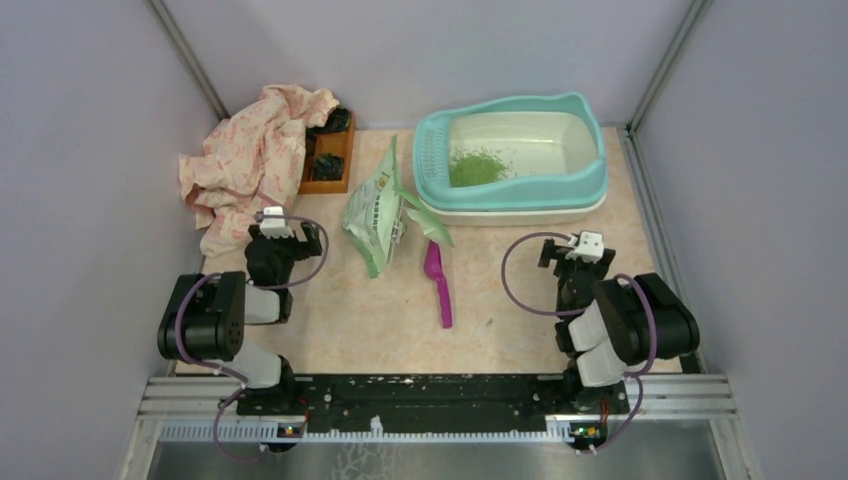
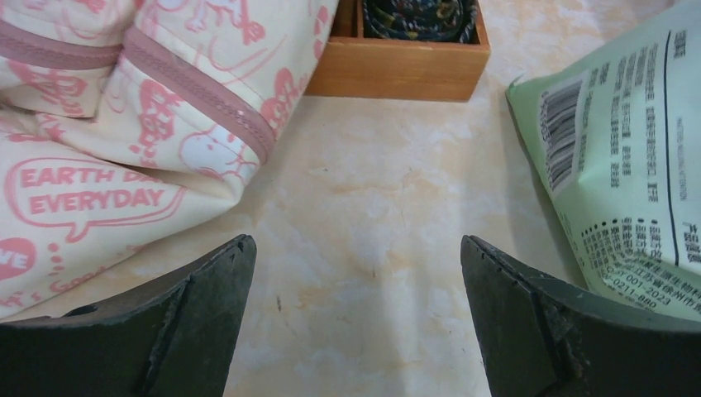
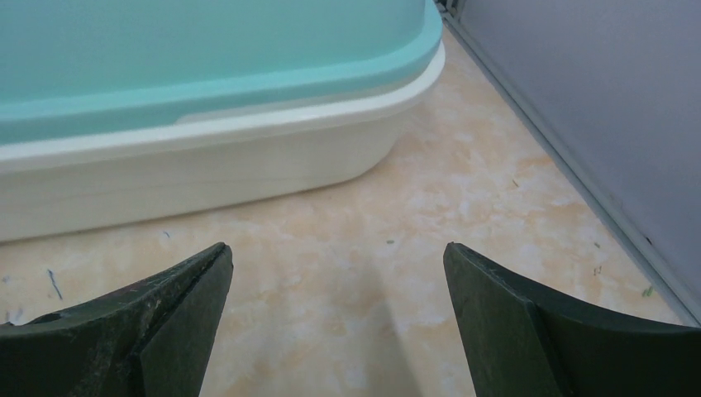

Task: Fill the litter box with clean litter
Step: Reset both arms

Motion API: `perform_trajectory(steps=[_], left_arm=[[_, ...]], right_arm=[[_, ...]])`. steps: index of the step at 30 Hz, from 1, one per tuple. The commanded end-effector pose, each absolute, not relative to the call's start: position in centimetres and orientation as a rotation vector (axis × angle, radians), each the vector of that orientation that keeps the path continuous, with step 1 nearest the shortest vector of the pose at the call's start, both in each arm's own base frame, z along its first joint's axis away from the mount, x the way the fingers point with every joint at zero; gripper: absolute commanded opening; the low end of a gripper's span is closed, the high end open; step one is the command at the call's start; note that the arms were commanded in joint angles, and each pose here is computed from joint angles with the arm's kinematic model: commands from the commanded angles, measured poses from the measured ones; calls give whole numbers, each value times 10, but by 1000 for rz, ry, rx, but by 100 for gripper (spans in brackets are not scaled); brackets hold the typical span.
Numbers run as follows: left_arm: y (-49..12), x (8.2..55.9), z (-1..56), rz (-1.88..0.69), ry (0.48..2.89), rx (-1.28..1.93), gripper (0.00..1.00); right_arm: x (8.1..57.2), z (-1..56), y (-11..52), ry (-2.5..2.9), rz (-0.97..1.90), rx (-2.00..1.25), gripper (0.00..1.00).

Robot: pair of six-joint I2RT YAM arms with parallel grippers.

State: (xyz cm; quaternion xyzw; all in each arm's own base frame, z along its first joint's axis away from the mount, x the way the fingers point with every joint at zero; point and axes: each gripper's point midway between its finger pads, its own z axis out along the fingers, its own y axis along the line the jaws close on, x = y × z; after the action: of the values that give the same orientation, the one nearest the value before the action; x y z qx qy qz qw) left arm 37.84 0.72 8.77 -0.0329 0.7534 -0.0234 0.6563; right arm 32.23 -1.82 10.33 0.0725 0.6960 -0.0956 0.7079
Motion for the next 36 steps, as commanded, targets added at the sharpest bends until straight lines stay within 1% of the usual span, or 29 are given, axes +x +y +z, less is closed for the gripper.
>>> perform_trajectory(steps=[1, 5, 36], left_arm=[[-9, 386, 94, -64, 1647, 54, 99], [-10, 387, 89, -58, 1678, 58, 99], [-14, 384, 91, -54, 1653, 88, 99]], right_arm=[[322, 126, -19, 1436, -215, 158, 98], [337, 121, -10, 1488, -203, 109, 98], [341, 117, -8, 1512, -202, 99, 98]])
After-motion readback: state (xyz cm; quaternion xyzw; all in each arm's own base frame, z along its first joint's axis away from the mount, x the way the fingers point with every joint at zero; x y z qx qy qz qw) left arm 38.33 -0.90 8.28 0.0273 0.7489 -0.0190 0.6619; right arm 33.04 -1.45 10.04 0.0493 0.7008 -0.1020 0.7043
